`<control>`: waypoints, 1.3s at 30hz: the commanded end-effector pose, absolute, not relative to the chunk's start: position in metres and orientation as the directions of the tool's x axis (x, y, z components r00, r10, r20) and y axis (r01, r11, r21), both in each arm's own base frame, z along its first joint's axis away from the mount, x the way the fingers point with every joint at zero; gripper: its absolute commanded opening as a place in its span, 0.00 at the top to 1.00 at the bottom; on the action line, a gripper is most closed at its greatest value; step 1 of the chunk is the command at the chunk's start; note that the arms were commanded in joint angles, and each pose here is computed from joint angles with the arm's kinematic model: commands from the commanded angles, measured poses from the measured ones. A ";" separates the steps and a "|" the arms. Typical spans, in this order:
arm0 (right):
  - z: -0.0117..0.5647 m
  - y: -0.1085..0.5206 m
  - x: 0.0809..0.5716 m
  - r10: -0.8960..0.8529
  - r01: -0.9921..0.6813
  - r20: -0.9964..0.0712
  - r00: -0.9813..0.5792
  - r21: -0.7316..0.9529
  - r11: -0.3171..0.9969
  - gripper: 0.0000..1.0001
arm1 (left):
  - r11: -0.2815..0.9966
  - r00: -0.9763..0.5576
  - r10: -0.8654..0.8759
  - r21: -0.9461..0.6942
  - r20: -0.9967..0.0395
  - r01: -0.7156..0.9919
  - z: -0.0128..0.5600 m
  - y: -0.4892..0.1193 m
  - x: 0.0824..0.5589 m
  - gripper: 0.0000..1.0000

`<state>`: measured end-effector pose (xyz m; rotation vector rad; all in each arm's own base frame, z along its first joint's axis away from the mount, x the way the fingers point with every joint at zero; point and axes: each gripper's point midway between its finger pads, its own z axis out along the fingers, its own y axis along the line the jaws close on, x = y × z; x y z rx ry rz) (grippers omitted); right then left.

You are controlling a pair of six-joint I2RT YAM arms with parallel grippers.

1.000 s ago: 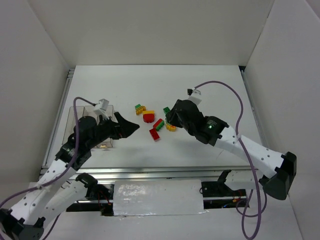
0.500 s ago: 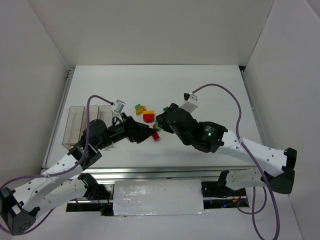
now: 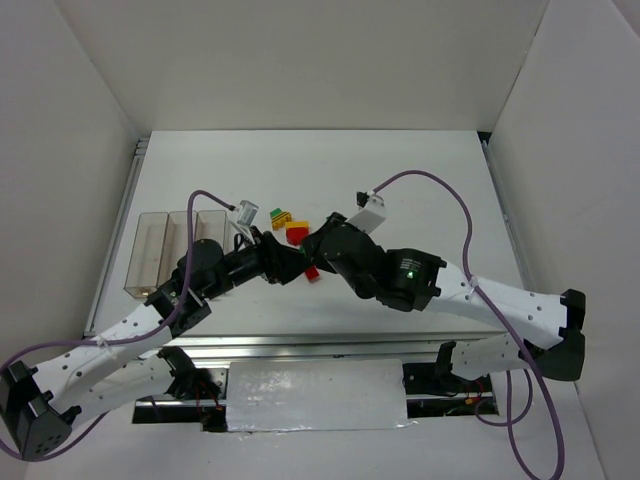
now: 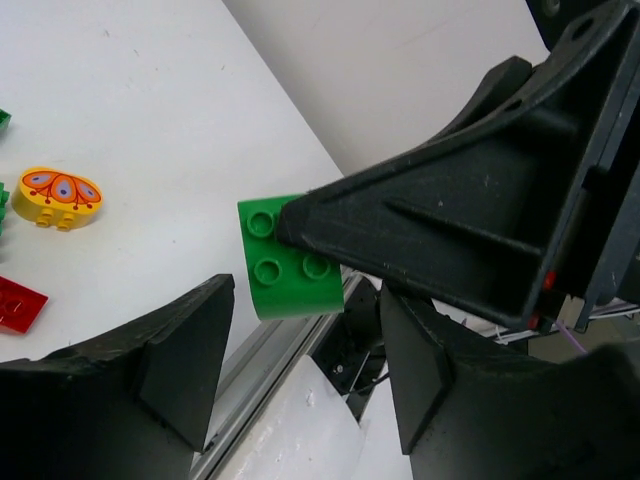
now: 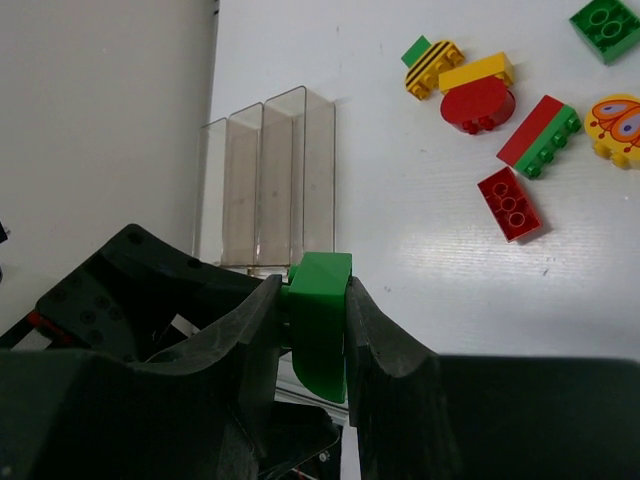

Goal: Sort the legos into containers by color

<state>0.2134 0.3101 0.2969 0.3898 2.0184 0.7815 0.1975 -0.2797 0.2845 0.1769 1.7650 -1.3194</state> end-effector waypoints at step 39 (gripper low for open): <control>0.282 0.195 0.245 0.576 -0.038 -0.715 -0.396 0.639 0.768 0.00 | 0.998 -0.478 0.064 0.059 -0.876 0.025 0.201 -0.036 0.337 1.00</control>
